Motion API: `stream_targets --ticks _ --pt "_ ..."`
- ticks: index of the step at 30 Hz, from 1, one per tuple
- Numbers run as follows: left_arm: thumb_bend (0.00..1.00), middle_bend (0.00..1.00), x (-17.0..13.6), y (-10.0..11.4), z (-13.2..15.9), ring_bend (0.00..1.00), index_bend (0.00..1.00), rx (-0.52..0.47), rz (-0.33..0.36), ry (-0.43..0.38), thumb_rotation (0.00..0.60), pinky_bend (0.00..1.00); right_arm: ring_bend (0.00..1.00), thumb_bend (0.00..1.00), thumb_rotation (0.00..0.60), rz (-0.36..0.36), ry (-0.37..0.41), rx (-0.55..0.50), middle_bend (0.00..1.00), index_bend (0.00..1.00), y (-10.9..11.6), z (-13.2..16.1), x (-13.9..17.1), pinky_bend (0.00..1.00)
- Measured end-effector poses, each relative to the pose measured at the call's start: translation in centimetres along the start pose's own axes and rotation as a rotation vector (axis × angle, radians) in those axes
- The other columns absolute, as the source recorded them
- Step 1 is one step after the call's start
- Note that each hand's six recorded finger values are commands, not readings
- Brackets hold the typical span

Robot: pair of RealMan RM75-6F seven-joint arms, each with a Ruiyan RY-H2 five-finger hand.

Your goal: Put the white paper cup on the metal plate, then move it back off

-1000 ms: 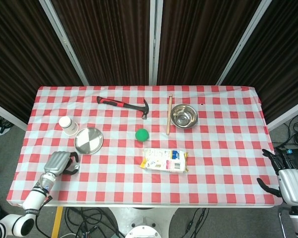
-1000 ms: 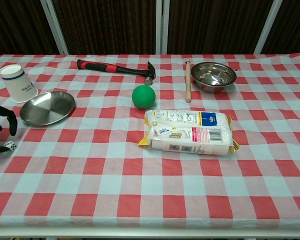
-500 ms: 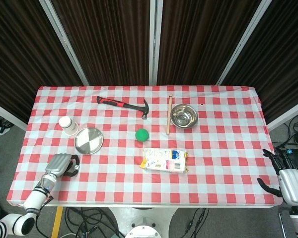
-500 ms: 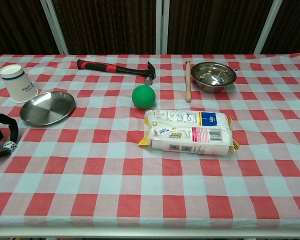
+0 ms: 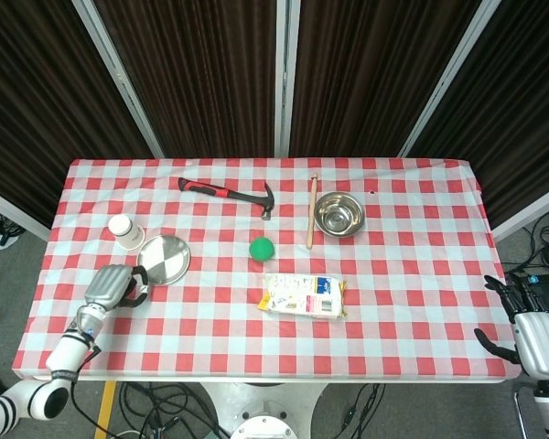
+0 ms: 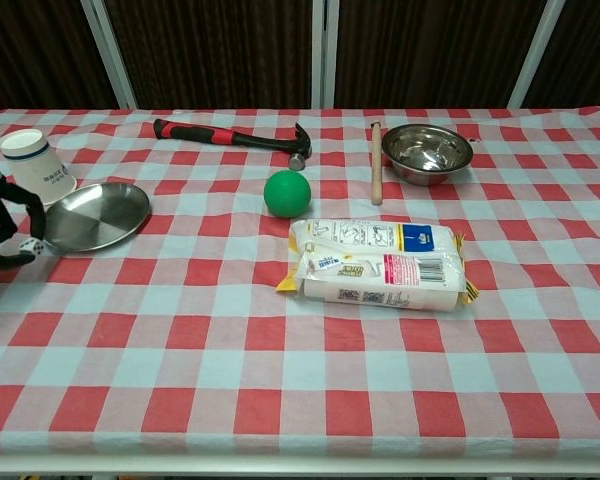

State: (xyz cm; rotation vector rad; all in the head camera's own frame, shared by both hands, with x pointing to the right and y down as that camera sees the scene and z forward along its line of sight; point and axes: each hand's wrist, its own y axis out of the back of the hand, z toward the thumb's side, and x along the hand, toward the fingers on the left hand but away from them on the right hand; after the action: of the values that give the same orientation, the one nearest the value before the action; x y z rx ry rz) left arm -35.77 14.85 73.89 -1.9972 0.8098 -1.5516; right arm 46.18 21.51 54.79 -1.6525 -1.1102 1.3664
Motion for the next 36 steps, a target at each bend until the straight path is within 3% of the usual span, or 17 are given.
stream_targets --ticks 6,10,13,18,22,30,33,36 --pt "0.42 0.91 3.5 1.0 0.7 0.88 0.54 0.008 0.023 0.025 0.6 0.96 0.06 0.15 0.6 -0.004 -0.012 -0.001 0.24 0.13 0.1 -0.4 0.3 0.18" --pt "0.42 0.88 5.4 0.7 1.1 0.86 0.47 0.027 0.016 0.052 0.6 0.96 0.06 0.15 0.6 -0.007 -0.025 -0.001 0.25 0.13 0.2 -0.7 0.6 0.18" --pt "0.33 0.83 6.0 0.5 1.5 0.82 0.4 0.032 0.028 0.061 0.6 0.96 0.07 0.15 0.6 -0.011 -0.027 -0.001 0.25 0.13 0.3 -0.8 0.7 0.18" --pt "0.18 0.74 5.4 1.8 1.4 0.73 0.35 0.036 0.11 0.061 0.6 0.95 0.08 0.15 0.6 -0.013 -0.022 0.003 0.25 0.13 0.4 -0.6 0.7 0.18" --pt "0.17 0.69 3.7 3.2 0.4 0.68 0.36 0.028 0.184 0.073 0.6 0.93 0.08 0.15 0.6 -0.018 -0.014 0.005 0.25 0.13 0.5 -0.4 0.7 0.18" --pt "0.17 0.59 0.4 5.6 -5.2 0.58 0.4 -0.097 0.292 0.215 0.6 0.86 0.08 0.15 0.6 -0.016 -0.009 0.003 0.25 0.13 0.5 -0.3 0.5 0.18" --pt "0.17 0.46 0.5 6.0 -7.4 0.41 0.38 -0.178 0.319 0.287 0.6 0.66 0.08 0.15 0.6 -0.021 -0.006 0.004 0.25 0.13 0.6 -0.3 0.5 0.18" --pt "0.17 0.32 1.0 5.7 -8.8 0.25 0.3 -0.269 0.297 0.33 0.6 0.44 0.08 0.15 0.6 -0.029 -0.01 0.008 0.25 0.13 0.8 -0.4 0.7 0.18"
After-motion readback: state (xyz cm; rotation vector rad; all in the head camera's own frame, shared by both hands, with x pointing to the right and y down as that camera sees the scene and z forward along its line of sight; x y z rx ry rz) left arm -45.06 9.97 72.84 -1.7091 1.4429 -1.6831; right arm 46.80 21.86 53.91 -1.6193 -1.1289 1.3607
